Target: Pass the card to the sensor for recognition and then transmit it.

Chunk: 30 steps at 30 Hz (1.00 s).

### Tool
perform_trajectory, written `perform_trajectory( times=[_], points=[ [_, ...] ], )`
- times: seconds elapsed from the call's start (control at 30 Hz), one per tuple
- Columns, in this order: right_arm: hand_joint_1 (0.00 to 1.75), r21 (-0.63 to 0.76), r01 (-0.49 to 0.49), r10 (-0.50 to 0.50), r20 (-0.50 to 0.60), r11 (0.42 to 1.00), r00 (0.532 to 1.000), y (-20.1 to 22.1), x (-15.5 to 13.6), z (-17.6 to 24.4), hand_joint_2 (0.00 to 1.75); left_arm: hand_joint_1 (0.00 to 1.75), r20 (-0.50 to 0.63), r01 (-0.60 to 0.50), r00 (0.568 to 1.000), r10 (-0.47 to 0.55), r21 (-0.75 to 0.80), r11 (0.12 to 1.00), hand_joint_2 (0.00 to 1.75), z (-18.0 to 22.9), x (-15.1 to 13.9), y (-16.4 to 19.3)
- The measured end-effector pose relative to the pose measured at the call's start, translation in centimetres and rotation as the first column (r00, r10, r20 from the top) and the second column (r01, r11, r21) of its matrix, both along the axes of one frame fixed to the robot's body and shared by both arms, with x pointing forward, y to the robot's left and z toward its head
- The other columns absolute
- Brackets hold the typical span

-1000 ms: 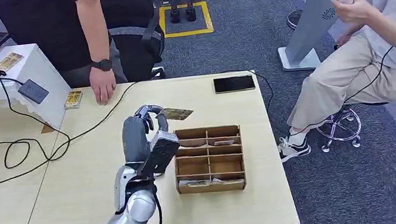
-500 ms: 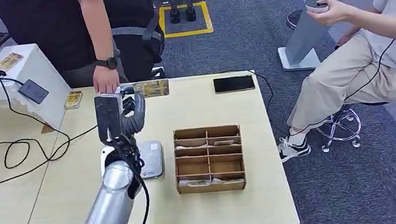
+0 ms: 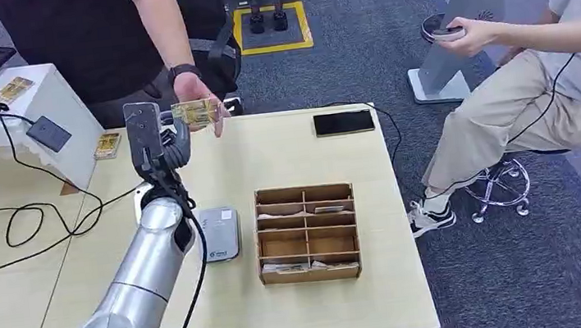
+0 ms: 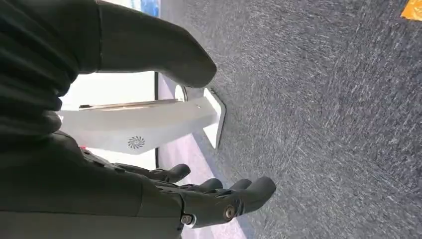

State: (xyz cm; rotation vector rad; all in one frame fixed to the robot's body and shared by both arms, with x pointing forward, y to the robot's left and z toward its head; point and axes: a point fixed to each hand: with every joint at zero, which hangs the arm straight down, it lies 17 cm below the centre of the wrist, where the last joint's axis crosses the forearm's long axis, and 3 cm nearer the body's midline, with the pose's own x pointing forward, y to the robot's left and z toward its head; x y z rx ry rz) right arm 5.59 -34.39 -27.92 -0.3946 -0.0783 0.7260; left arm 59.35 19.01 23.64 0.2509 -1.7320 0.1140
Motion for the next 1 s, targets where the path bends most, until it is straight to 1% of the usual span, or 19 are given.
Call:
perform_trajectory(
  times=[0.13, 0.2, 0.47, 0.5, 0.53, 0.57, 0.67, 0.83, 0.87, 1.0],
  points=[
    [0.00, 0.010, -0.011, 0.011, -0.009, 1.000, 1.000, 0.3, -0.1, -0.1, 1.75, 1.75, -0.026, -0.063, 0.998, 0.065, 0.060, 0.996, 1.75, -0.9, 0.6, 1.6],
    [0.00, 0.012, -0.013, 0.013, -0.009, 1.000, 1.000, 0.4, -0.1, -0.1, 1.75, 1.75, -0.037, -0.079, 0.996, 0.082, 0.080, 0.994, 1.75, -1.3, 0.8, 2.2],
    [0.00, 0.019, -0.018, 0.018, -0.014, 1.000, 1.000, 0.7, -0.2, -0.1, 1.75, 1.75, -0.075, -0.111, 0.990, 0.120, 0.118, 0.987, 1.75, -2.8, 1.0, 3.5],
    [0.00, 0.020, -0.017, 0.018, -0.014, 1.000, 1.000, 0.8, -0.2, -0.1, 1.75, 1.50, -0.077, -0.115, 0.989, 0.126, 0.127, 0.985, 1.75, -2.9, 1.0, 3.7],
    [0.00, 0.023, -0.017, 0.018, -0.016, 1.000, 1.000, 0.9, -0.3, -0.1, 1.75, 0.03, -0.079, -0.121, 0.988, 0.134, 0.143, 0.982, 1.75, -3.1, 1.0, 3.9],
    [0.00, 0.026, -0.017, 0.018, -0.018, 1.000, 1.000, 1.0, -0.3, -0.1, 1.75, 0.00, -0.082, -0.124, 0.987, 0.138, 0.158, 0.980, 1.75, -3.3, 1.0, 4.1],
    [0.00, 0.035, -0.015, 0.016, -0.024, 0.999, 1.000, 1.3, -0.4, -0.2, 1.75, 0.00, -0.108, -0.117, 0.984, 0.141, 0.206, 0.971, 1.75, -4.3, 1.0, 4.3],
    [0.00, 0.030, -0.008, 0.008, -0.016, 1.000, 1.000, 1.2, -0.3, -0.2, 1.75, 0.00, -0.165, -0.053, 0.982, 0.091, 0.224, 0.973, 1.75, -5.9, 1.1, 3.4],
    [0.00, 0.027, -0.007, 0.007, -0.013, 1.000, 1.000, 1.2, -0.2, -0.1, 1.75, 0.00, -0.170, -0.045, 0.982, 0.083, 0.218, 0.975, 0.00, -6.0, 1.1, 3.3],
    [0.00, 0.022, -0.003, 0.003, -0.007, 1.000, 1.000, 1.1, -0.1, -0.1, 1.75, 0.00, -0.177, -0.014, 0.983, 0.044, 0.165, 0.986, 0.00, -6.4, 1.1, 2.8]
  ],
)
